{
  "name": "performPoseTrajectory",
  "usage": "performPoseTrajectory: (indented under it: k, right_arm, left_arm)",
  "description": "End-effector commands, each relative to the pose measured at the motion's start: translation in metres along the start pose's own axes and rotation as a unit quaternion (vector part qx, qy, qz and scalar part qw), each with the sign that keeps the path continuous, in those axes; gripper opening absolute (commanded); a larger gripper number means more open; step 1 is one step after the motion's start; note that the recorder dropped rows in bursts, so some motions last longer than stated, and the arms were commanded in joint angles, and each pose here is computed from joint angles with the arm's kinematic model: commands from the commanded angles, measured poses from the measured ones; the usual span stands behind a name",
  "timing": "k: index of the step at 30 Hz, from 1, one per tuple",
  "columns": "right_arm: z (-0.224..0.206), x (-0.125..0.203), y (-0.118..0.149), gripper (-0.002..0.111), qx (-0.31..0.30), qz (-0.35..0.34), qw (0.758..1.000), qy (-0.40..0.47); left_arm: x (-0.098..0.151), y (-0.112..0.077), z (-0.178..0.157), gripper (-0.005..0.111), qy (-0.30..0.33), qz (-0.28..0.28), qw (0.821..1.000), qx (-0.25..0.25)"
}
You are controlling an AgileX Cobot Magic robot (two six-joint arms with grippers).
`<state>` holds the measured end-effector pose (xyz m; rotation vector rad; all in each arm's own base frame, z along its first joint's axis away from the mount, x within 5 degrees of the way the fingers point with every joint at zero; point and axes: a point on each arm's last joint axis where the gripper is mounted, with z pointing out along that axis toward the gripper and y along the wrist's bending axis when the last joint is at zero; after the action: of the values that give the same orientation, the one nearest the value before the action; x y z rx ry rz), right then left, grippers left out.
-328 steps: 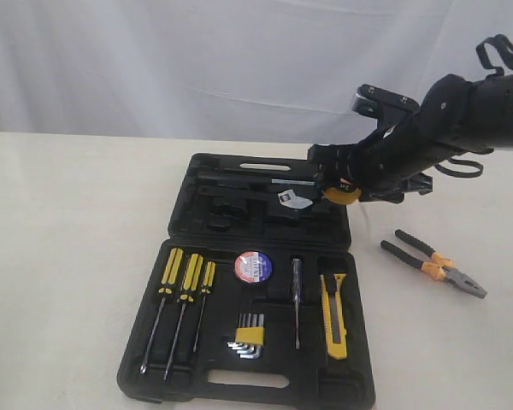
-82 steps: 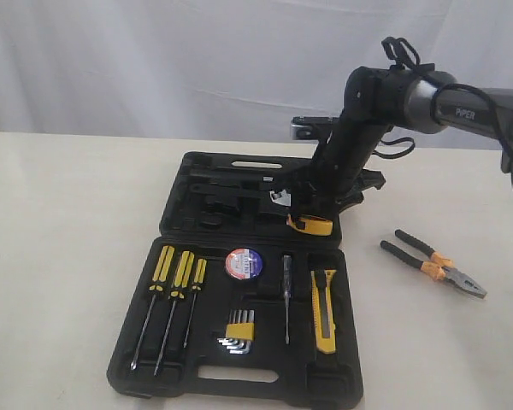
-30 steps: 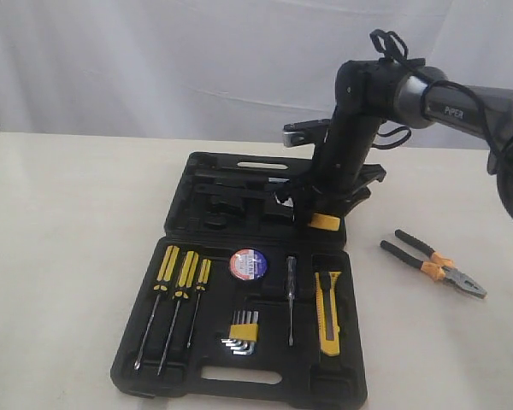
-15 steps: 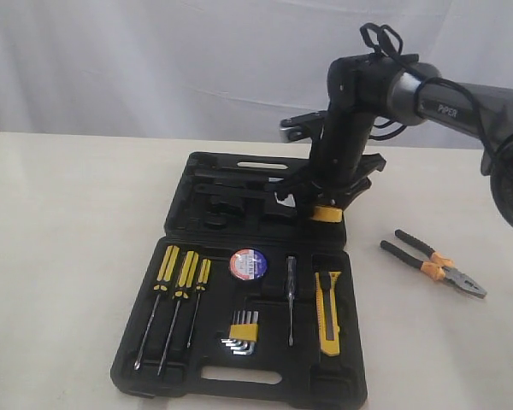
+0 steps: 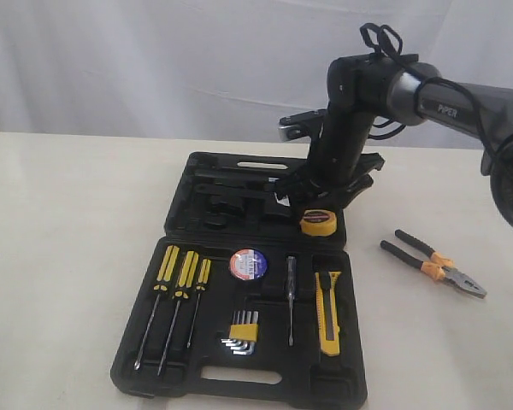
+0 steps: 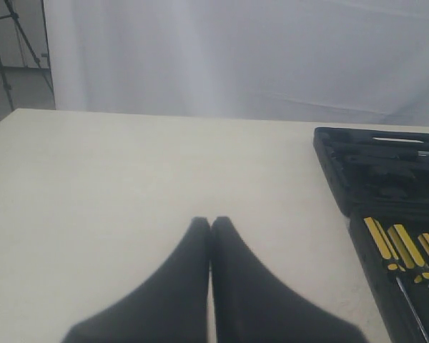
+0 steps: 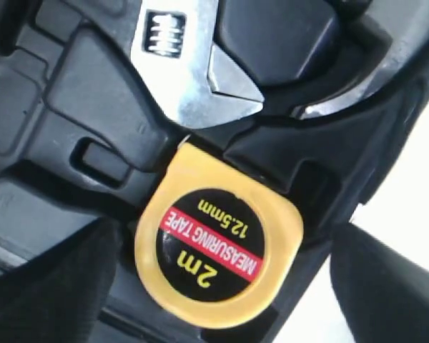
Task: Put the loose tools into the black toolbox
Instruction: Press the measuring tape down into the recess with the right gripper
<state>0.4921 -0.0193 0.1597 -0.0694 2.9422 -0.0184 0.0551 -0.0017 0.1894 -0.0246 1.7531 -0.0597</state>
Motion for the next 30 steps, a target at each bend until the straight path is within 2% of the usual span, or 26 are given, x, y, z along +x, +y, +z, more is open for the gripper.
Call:
performPoseTrajectory:
  k: [1,3,7,8,16,26,30]
  right_arm:
    - [-0.006,-0.001,0.000,0.059,0.000,0.010,1.000,0.006]
    - [-0.013,-0.003,0.000,0.044,-0.004,0.012,1.000,0.011]
    - [-0.027,-0.009,0.001,0.006,-0.011,0.014,1.000,0.003]
    - [-0.029,-0.010,0.001,0.000,-0.011,0.014,1.000,-0.001]
    - [-0.019,-0.010,0.000,-0.001,-0.012,0.016,1.000,0.008]
    - [0.036,-0.002,0.002,-0.001,-0.020,0.032,0.997,0.063]
    - [0.032,-0.003,0.004,-0.001,-0.033,0.037,0.997,0.058]
  left_arm:
    - [0.000,0.000,0.000,0.000,-0.001,0.000,1.000,0.001]
    - [0.000,0.000,0.000,0.000,-0.001,0.000,1.000,0.001]
    - [0.000,0.000,0.000,0.000,-0.001,0.000,1.000,0.001]
    - [0.000,0.000,0.000,0.000,-0.001,0.000,1.000,0.001]
    - [0.001,0.000,0.000,0.000,-0.001,-0.004,1.000,0.002]
    - [0.001,0.000,0.000,0.000,-0.001,-0.004,1.000,0.002]
    - [0.001,0.000,0.000,0.000,-0.001,-0.004,1.000,0.002]
